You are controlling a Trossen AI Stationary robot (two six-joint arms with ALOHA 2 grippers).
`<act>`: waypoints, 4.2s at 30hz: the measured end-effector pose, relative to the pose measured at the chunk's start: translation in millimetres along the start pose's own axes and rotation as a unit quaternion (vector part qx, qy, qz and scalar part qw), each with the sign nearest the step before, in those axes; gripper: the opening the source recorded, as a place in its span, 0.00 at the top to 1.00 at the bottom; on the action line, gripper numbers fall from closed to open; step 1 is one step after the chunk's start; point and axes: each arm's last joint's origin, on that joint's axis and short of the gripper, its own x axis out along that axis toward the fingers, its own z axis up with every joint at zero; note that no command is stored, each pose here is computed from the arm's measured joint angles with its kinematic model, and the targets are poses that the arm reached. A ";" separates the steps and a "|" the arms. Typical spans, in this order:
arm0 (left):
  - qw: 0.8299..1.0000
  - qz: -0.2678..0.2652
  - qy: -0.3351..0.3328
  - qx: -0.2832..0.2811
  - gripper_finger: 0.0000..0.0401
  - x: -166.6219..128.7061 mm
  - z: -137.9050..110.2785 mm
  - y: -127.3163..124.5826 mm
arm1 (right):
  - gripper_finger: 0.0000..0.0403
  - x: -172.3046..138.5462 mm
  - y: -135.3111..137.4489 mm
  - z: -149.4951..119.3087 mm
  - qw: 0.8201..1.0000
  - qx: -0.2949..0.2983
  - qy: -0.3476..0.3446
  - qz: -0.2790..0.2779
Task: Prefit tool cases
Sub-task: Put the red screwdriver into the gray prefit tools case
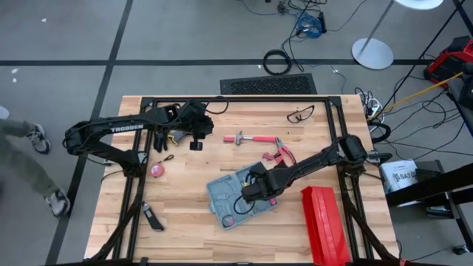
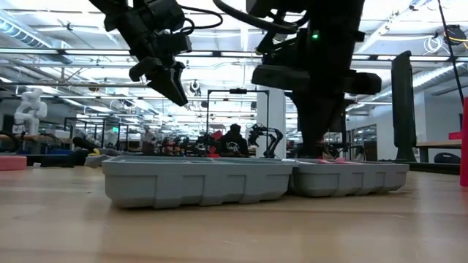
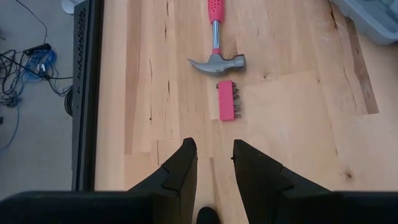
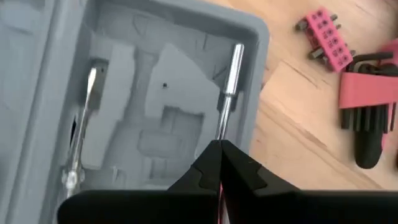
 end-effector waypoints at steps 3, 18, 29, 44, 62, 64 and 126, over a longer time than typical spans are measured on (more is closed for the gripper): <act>1.000 0.000 0.000 0.000 0.73 0.0 0.0 -0.1 | 1.00 3.1 0.5 5.8 1.000 -0.001 -0.006 0.010; 1.000 0.000 0.000 0.000 0.73 0.0 -0.1 -0.1 | 1.00 29.2 -8.3 15.6 1.000 0.006 0.004 0.022; 1.000 0.000 0.000 0.000 0.73 0.0 -0.1 0.0 | 1.00 10.1 -1.1 17.2 1.000 0.003 0.001 0.030; 1.000 0.000 0.000 0.000 0.73 0.0 0.0 -0.1 | 1.00 -16.9 10.3 -27.7 0.998 0.043 0.046 0.031; 0.996 0.056 -0.066 0.003 0.73 -49.1 2.8 0.8 | 1.00 -71.8 -59.8 5.5 0.994 0.048 -0.041 -0.087; 0.991 0.078 -0.107 0.006 0.73 -62.5 6.5 2.7 | 1.00 -79.9 -75.2 14.4 0.993 0.048 -0.035 -0.105; 0.995 -0.051 -0.085 -0.027 0.73 44.7 -1.3 24.3 | 1.00 47.9 -64.2 26.5 0.965 -0.096 0.027 0.244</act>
